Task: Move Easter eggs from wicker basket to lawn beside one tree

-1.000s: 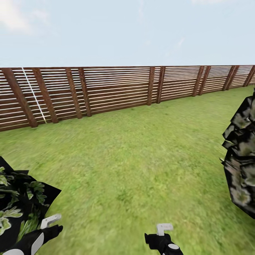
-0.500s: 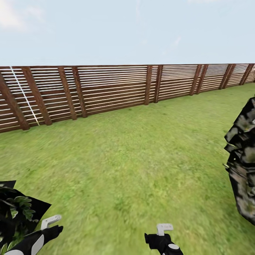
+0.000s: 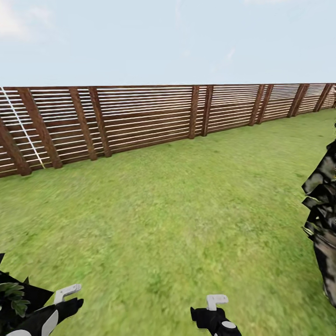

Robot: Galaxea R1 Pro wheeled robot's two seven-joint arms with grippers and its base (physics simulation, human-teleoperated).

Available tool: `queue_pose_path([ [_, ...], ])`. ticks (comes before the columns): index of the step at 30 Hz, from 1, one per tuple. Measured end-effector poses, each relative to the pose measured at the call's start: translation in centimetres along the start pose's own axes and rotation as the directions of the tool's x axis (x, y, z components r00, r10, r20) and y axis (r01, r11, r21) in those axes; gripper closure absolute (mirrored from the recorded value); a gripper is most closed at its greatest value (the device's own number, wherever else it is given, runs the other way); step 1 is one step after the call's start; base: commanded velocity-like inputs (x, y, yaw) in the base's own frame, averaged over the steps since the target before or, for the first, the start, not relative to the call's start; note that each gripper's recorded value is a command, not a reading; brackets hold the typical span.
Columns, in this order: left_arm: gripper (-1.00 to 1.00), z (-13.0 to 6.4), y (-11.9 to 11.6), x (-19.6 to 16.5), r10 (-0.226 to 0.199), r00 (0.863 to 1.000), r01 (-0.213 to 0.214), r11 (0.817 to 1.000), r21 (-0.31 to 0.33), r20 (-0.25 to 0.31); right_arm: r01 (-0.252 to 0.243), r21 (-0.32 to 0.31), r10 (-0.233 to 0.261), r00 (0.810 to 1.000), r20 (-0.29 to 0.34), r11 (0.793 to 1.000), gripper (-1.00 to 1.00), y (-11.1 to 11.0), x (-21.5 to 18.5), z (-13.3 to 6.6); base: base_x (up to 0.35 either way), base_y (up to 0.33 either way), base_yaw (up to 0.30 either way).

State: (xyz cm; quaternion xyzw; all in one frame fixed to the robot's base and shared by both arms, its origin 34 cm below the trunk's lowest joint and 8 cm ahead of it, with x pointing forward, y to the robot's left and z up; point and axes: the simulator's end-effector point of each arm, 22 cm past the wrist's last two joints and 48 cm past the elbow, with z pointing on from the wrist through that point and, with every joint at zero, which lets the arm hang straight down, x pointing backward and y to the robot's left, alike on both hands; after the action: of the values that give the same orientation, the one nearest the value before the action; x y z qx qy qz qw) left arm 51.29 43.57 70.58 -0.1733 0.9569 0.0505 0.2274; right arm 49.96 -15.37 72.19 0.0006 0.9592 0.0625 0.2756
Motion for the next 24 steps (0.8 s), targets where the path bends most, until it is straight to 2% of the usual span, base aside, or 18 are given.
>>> queue_pose_path([
  [6, -1.0, 0.03, 0.02, 0.04, 0.0, 1.0, 0.0, 1.0, 0.0, 0.0, 0.003, 0.0, -0.003, 1.0, -0.001, 1.0, -1.0, 0.0, 0.1, 0.02, 0.332, 0.0, -0.068],
  [24, -1.0, 0.06, -0.31, 0.16, 0.0, 1.0, 0.0, 1.0, 0.004, -0.002, 0.002, 0.0, -0.002, 1.0, 0.0, 1.0, -1.0, 0.03, 0.05, 0.03, 0.332, 0.0, -0.003],
])
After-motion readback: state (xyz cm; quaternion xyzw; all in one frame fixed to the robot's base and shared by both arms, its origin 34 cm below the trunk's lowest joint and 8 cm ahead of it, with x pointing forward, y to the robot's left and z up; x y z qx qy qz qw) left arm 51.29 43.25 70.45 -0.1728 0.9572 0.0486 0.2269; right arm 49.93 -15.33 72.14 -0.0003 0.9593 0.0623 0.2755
